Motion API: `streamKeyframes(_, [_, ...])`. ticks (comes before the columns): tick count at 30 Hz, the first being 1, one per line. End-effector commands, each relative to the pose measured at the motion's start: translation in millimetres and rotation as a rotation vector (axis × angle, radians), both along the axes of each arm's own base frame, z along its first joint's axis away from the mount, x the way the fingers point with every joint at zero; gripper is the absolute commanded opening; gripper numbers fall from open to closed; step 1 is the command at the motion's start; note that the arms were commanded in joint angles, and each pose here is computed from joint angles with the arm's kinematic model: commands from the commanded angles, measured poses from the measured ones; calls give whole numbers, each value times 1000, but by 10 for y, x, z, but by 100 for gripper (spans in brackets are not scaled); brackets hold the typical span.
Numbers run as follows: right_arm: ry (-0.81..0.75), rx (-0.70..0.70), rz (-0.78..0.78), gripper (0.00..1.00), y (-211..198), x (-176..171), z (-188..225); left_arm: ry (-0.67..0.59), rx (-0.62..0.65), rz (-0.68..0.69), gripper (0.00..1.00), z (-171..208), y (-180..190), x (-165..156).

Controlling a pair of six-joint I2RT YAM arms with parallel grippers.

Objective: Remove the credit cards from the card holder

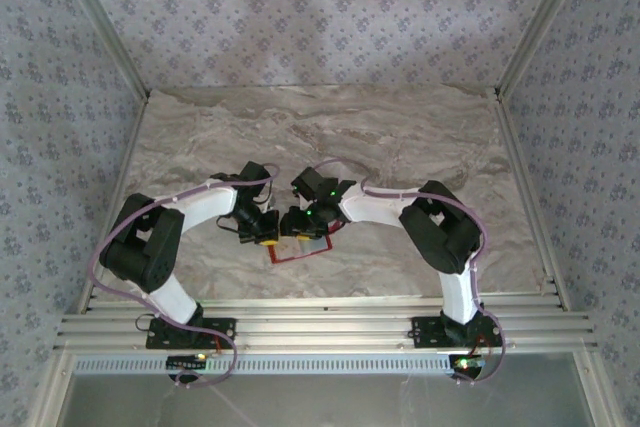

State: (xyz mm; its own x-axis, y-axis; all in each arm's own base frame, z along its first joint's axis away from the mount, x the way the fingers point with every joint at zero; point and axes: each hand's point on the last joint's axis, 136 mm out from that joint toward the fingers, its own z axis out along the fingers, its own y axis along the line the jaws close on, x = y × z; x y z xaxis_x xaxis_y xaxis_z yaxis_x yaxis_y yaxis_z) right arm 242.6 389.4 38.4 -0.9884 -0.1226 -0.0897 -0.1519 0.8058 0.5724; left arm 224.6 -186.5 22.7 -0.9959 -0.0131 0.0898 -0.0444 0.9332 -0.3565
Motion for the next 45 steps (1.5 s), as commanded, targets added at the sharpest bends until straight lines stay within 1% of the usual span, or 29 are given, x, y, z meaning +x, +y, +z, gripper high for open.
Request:
streamKeyframes(1, [-10,-133,-13,43,-225,5,-150,11,45,-10,5,-61,75,-27])
streamKeyframes(4, [-37,-189,-7,42,-297,17,-121,4,48,-9,6,-37,82,-20])
streamKeyframes(7, [-45,-200,-2,42,-307,15,-88,0,54,-11,5,-35,90,-11])
streamKeyframes(9, [-54,-190,-1,42,-292,14,-40,0,55,-11,5,-38,92,-12])
streamKeyframes(12, [-64,-138,-7,42,-251,12,71,1,59,-13,5,-50,97,-11])
streamKeyframes(14, [-68,-130,-20,43,-292,13,98,-3,64,-17,5,-57,99,4])
streamKeyframes(18, [-43,-159,-39,46,-427,-26,23,-15,65,-29,5,-48,84,54])
streamKeyframes(19, [-26,-179,-41,47,-494,-84,-49,-17,63,-32,5,-43,79,63])
streamKeyframes(20, [-13,-195,-45,47,-553,-125,-112,-26,60,-36,5,-27,66,85])
streamKeyframes(25, [17,-202,-59,47,-631,-264,-173,-59,54,-47,5,41,29,185])
streamKeyframes(27, [26,-189,-60,47,-622,-315,-152,-71,50,-50,5,71,16,220])
streamKeyframes(30, [9,-156,-68,47,-591,-296,-34,-53,55,-56,5,126,23,187])
streamKeyframes(34, [-28,-128,-84,47,-566,-162,110,-61,35,-57,6,239,-26,175])
streamKeyframes(37, [-21,-87,-79,46,-481,-97,146,-50,-3,-65,6,281,-121,131])
streamKeyframes(42, [9,-15,-54,45,-300,-45,124,-11,-29,-86,5,203,-225,48])
streamKeyframes(45, [20,-10,-48,44,-251,-30,82,17,-22,-86,6,112,-211,5])
